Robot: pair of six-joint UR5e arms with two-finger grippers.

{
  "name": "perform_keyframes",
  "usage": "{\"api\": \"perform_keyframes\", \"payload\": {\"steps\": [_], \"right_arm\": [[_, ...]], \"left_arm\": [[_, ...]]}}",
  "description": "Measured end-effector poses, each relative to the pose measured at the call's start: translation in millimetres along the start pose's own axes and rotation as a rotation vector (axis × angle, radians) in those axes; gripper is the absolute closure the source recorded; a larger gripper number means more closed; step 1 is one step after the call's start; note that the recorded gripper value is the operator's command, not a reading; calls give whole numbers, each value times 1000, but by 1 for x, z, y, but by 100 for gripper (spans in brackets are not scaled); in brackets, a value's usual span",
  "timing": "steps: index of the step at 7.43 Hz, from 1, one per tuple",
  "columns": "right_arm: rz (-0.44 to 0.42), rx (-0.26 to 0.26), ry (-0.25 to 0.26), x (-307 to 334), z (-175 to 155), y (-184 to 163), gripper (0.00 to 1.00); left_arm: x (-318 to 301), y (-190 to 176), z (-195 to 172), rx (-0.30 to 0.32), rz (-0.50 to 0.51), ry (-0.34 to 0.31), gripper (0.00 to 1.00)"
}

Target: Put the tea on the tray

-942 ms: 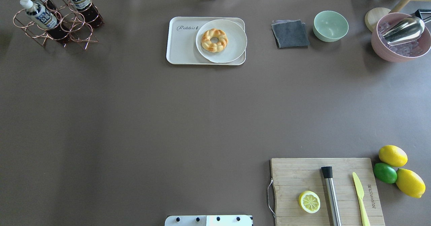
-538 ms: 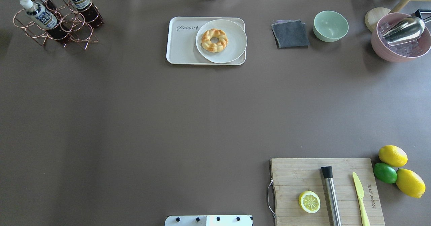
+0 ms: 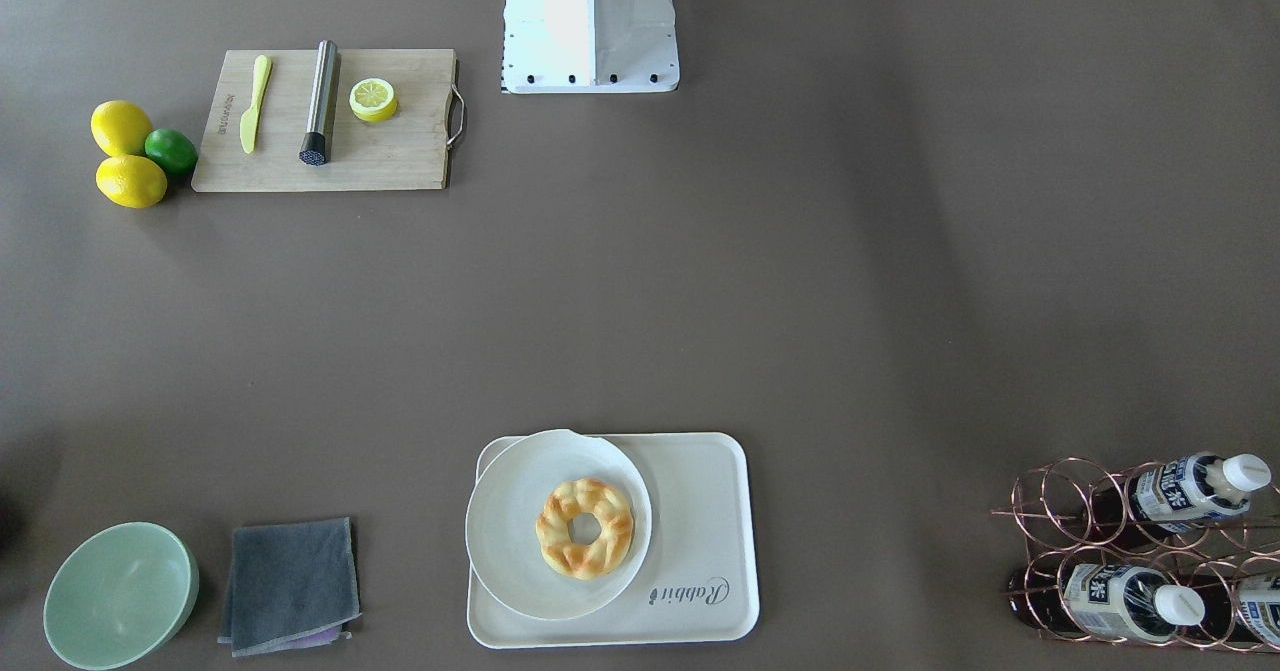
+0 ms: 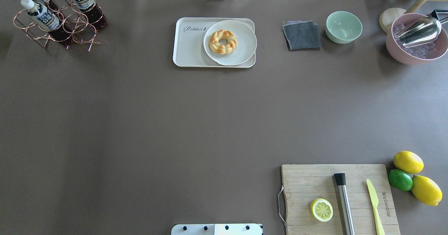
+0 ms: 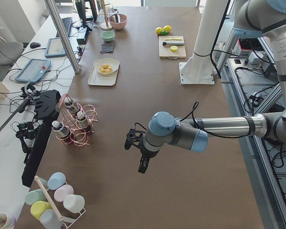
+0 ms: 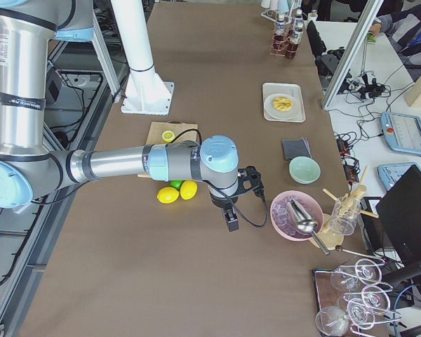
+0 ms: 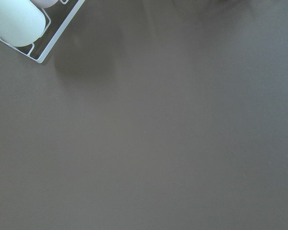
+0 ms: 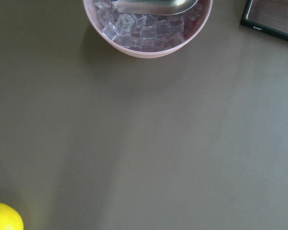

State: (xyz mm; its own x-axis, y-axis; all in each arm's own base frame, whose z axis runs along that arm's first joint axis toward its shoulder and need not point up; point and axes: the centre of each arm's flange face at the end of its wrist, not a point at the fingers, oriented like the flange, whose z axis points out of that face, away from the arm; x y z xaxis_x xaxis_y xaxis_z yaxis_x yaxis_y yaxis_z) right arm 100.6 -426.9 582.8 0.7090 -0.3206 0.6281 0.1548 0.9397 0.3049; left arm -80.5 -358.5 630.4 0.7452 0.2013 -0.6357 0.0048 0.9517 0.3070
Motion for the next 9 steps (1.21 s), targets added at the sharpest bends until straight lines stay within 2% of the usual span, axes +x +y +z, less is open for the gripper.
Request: {"api": "perform_keyframes", "payload": {"steps": [6, 8, 9], "right_arm": [[-4, -1, -3, -2, 1, 0, 0], [-4, -3, -5, -2, 2, -1, 1], [-5, -4, -6, -3, 3, -1, 0]], "left_arm": [[0, 0, 0, 1, 2, -1, 3], [9, -24, -9, 34, 31, -1, 4], [16, -56, -13, 63, 38, 2, 4]]}}
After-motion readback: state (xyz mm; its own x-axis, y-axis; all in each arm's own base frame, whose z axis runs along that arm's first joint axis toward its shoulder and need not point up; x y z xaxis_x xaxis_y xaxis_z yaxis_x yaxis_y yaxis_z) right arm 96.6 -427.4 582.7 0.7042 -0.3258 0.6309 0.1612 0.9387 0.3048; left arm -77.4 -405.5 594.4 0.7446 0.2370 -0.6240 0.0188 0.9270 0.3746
